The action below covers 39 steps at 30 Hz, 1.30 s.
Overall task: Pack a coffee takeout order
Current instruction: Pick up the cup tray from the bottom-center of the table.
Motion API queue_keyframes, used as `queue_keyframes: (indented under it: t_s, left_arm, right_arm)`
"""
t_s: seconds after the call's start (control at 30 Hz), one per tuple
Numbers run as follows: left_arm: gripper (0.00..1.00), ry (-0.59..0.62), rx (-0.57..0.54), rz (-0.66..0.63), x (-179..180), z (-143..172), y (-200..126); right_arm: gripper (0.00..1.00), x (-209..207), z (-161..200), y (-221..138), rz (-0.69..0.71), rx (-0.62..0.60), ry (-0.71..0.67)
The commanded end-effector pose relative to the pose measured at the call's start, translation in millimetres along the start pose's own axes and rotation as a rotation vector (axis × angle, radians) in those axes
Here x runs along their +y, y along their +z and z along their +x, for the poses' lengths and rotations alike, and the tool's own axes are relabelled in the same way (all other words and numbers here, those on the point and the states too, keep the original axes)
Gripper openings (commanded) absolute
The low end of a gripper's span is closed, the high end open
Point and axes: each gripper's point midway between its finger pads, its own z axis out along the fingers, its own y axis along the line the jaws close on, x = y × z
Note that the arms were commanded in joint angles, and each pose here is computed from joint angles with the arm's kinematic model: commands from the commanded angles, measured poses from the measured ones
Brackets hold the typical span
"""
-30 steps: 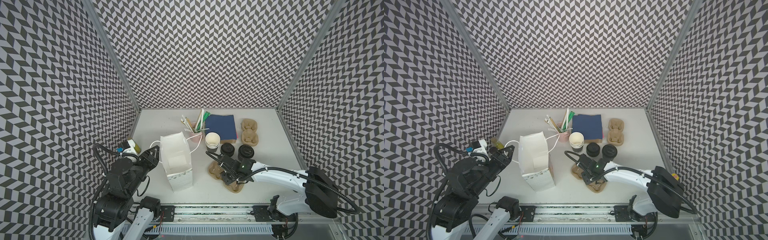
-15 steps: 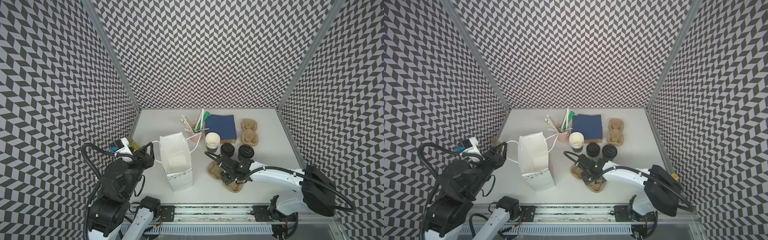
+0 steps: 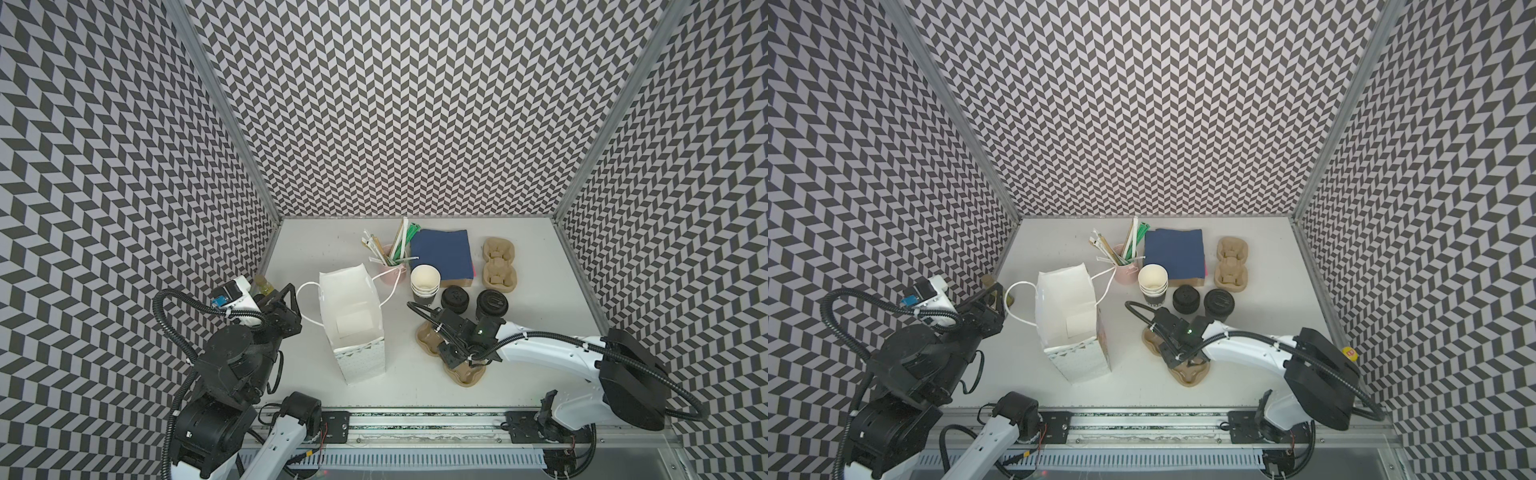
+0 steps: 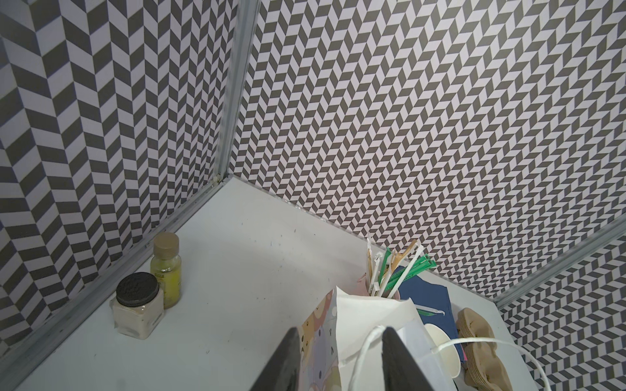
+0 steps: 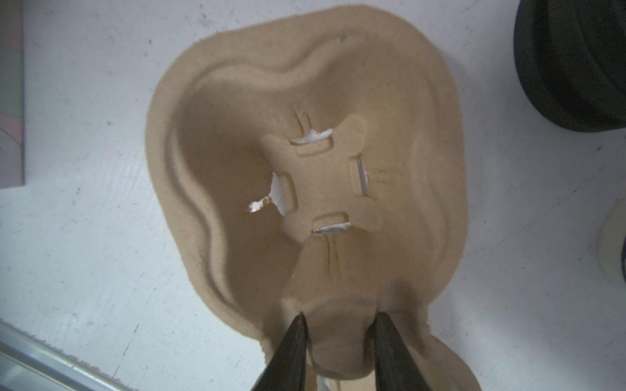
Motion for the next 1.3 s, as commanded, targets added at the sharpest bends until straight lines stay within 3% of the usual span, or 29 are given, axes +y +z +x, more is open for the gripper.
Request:
queue_keyframes:
  t_s: [0.0, 0.1, 0.4, 0.67, 1.27]
  left_arm:
    - [0.42, 0.014, -0.045, -0.02, 4, -11, -6]
    - [0.42, 0.017, -0.048, -0.026, 5, -12, -8]
    - [0.42, 0.015, -0.046, 0.002, -1, -13, -7]
    - [0.42, 0.013, -0.05, 0.015, -4, -15, -7]
    - [0.39, 0.006, -0.035, 0.045, -8, -8, -3]
  right_arm:
    - [0.29, 0, 0, 3, 0.009, 0.006, -0.003]
    - [0.23, 0, -3, -3, 0.007, -0.006, 0.008]
    - [0.22, -4, -17, -44, 0.004, -0.071, 0.06]
    - [0.22, -3, -41, -104, -0.041, -0.189, 0.089]
    - [0.1, 11, -93, -242, -0.245, -0.481, 0.151]
